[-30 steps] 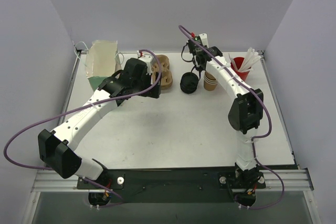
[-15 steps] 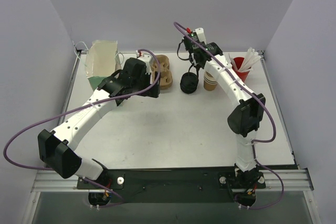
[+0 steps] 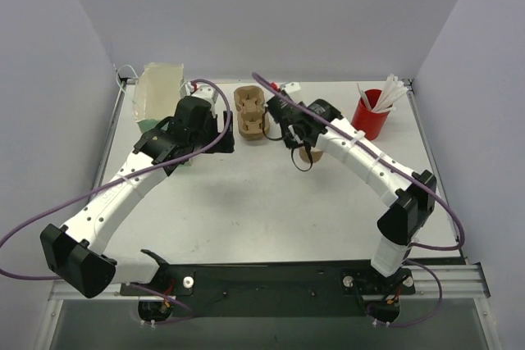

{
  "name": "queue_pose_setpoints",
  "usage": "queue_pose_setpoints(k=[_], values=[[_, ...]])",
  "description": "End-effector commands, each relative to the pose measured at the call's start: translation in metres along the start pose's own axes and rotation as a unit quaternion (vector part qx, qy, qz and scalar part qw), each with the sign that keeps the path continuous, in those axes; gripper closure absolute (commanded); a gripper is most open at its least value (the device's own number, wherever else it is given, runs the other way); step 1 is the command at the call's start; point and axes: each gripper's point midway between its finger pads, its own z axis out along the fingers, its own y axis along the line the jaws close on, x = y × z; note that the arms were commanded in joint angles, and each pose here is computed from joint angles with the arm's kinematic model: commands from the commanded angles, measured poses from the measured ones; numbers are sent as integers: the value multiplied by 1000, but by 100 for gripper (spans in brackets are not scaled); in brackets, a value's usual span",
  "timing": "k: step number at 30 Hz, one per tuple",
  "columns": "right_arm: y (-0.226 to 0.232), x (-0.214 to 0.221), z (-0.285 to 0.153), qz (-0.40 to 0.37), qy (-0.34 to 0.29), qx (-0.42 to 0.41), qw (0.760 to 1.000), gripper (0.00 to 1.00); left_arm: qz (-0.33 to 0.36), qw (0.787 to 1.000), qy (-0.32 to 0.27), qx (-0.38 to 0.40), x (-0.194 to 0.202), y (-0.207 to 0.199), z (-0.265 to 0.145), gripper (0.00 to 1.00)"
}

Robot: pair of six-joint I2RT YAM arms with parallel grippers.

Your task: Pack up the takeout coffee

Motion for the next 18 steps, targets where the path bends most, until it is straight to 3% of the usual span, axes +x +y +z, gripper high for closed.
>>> queue_pose_setpoints(k=[1, 7, 18], values=[[44, 46, 7, 9, 35, -32, 999, 100, -26, 999, -21, -12, -3, 9, -10, 3], [94, 82, 18, 8, 37, -70, 997, 100, -37, 999, -16, -17, 11, 15, -12, 3], [105, 103, 29, -7, 38, -58, 998, 98, -46, 999, -13, -20, 20, 19, -13, 2]])
